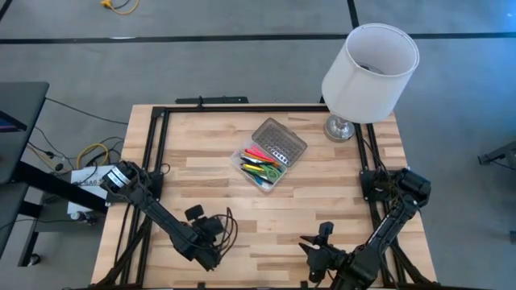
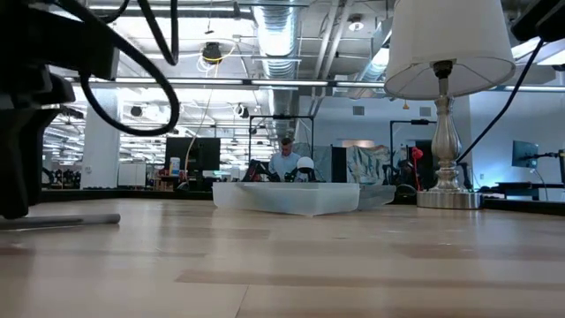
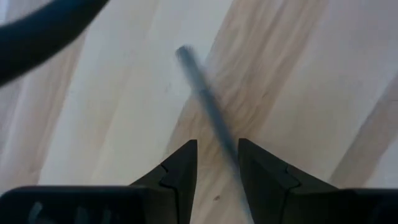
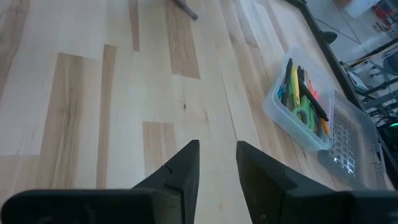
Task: Pick & place school supplies into a supply box
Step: Put the gray pen into the black supply box
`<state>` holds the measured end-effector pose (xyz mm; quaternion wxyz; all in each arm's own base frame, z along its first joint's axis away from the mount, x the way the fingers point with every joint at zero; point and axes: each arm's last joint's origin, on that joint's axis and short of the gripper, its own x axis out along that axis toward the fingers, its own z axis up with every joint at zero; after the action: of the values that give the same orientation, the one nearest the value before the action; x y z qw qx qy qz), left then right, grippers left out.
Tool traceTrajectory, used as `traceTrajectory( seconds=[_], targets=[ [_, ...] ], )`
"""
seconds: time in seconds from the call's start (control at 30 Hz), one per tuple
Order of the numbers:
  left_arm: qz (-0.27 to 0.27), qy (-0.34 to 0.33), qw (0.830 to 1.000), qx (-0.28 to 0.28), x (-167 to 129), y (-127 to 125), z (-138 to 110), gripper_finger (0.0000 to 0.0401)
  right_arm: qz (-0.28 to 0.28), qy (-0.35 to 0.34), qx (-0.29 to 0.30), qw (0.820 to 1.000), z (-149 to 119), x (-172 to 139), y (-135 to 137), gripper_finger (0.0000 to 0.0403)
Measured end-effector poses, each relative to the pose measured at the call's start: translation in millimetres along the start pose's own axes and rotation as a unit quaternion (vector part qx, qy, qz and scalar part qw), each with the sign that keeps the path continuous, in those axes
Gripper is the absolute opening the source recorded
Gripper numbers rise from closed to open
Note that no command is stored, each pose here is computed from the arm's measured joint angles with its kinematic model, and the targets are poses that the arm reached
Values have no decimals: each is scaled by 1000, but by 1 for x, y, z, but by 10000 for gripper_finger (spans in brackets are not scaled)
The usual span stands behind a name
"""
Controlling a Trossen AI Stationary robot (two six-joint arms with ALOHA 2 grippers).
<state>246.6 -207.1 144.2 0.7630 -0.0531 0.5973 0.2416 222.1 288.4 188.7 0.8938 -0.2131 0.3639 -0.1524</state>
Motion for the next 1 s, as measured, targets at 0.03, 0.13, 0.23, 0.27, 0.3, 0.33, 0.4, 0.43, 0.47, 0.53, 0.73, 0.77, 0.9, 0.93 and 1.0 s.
traceTrajectory(
  seconds=[0.03,0.13,0.23,0.27,0.3,0.33,0.4,0.43,0.47,0.53,0.73,0.77,0.9,0.93,1.0],
  targets=[
    [-5,-1,1000,-2,0,-1,0,111,0,0,0,1000,0,0,0,102],
    [-12,0,1000,-4,0,-2,1,111,0,0,0,1000,0,0,0,102],
    [-13,2,1000,-7,0,-2,1,111,1,0,1,1000,0,0,0,102],
    [-14,6,1000,-9,0,-2,0,111,1,-1,1,1000,0,0,0,102],
    [-15,8,1000,-10,0,-2,0,111,1,-1,1,1000,0,0,0,102],
    [-16,9,1000,-11,0,-2,0,111,1,-1,2,1000,0,0,0,102],
    [-16,10,1000,-12,0,-2,0,111,2,-1,3,1000,0,0,1,102],
    [-17,12,1000,-12,0,-2,0,111,2,-1,3,1000,0,0,1,102],
    [-18,15,1000,-12,0,-2,0,111,2,-2,3,1000,0,0,1,102],
    [-21,20,999,-15,0,-3,-1,111,3,-2,5,1000,1,0,1,102],
    [-21,22,999,-17,0,-3,-1,111,5,-2,6,1000,1,0,1,102],
    [-21,22,999,-17,0,-3,-1,111,6,-2,7,1000,1,0,1,102],
    [-17,28,999,-14,0,-2,-2,111,6,-3,8,1000,1,0,2,102],
    [-13,36,999,-11,0,-1,-3,111,6,-3,9,1000,1,0,2,102],
    [-9,52,999,0,-1,1,-5,111,7,-3,9,1000,1,0,2,102]
  ],
)
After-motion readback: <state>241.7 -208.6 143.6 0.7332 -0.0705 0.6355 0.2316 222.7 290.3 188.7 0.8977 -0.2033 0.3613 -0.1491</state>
